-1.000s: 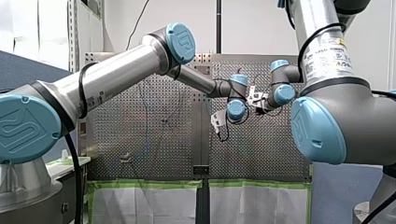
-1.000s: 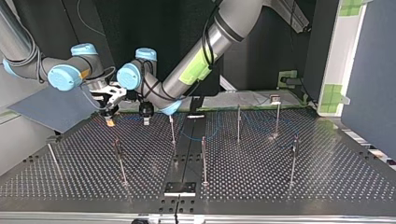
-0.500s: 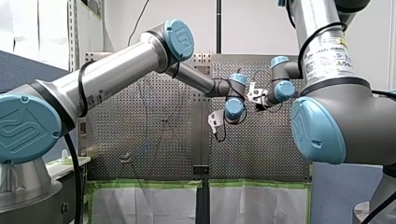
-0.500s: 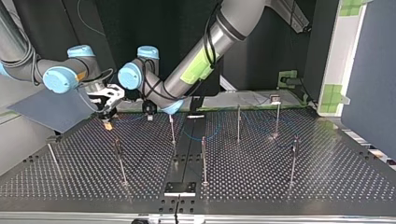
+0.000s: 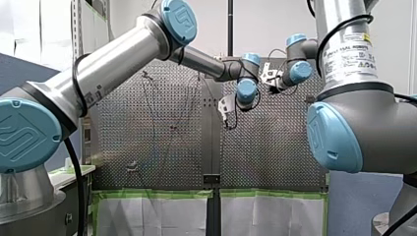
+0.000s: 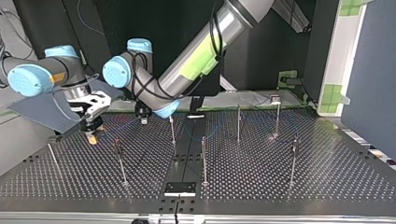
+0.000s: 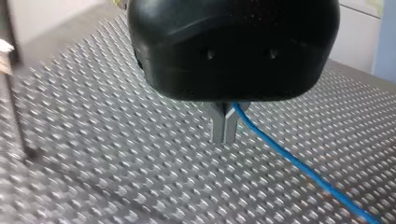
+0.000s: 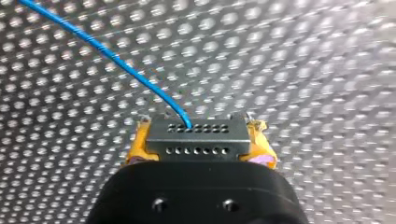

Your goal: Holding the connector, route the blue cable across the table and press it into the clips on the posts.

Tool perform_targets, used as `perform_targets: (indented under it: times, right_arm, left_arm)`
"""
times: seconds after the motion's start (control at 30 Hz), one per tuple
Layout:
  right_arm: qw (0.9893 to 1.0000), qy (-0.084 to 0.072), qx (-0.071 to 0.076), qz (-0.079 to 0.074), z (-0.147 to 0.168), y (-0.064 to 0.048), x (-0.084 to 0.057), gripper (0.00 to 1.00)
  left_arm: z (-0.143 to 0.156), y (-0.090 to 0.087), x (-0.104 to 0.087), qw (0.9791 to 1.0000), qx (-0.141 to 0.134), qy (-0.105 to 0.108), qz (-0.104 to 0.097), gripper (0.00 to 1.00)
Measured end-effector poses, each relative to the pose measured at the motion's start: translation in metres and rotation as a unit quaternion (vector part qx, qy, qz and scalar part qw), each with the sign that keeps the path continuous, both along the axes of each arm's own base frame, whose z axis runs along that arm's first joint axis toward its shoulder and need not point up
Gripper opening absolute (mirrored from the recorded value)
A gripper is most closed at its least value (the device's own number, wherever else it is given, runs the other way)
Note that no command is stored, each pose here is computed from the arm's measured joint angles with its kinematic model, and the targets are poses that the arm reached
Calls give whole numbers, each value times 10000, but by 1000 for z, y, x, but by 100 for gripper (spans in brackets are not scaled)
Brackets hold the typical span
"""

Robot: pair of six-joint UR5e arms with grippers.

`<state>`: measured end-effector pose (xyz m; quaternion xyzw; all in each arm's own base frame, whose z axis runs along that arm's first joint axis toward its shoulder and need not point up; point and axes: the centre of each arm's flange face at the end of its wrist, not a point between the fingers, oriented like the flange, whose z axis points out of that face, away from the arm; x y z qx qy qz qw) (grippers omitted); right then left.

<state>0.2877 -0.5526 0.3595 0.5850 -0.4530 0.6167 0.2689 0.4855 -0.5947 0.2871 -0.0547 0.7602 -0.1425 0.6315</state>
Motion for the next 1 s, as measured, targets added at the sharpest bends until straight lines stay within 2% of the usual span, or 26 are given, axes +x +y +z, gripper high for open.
perform_targets:
  times: [0.3,0.53,0.67,0.77,0.87,1.0]
  right_arm:
    - [9999,-50,-152,-4,47,16,-5,0]
    - [9999,-60,-84,-4,52,21,-7,0]
    - [9999,-46,-73,56,53,23,-4,0]
    - [9998,-29,-94,165,57,25,-1,0]
    - [9996,-38,-155,238,67,27,0,0]
    - [9994,-64,-238,259,80,29,-3,0]
  left_arm:
    - [52,6,-20,9998,-53,-171,26,0]
    - [63,4,-31,9998,-57,-203,3,0]
    - [64,2,-31,9996,-110,-242,-40,0]
    - [66,3,-28,9995,-157,-286,-43,0]
    - [71,5,-25,9993,-197,-330,-27,0]
    - [83,9,-23,9987,-289,-427,-5,0]
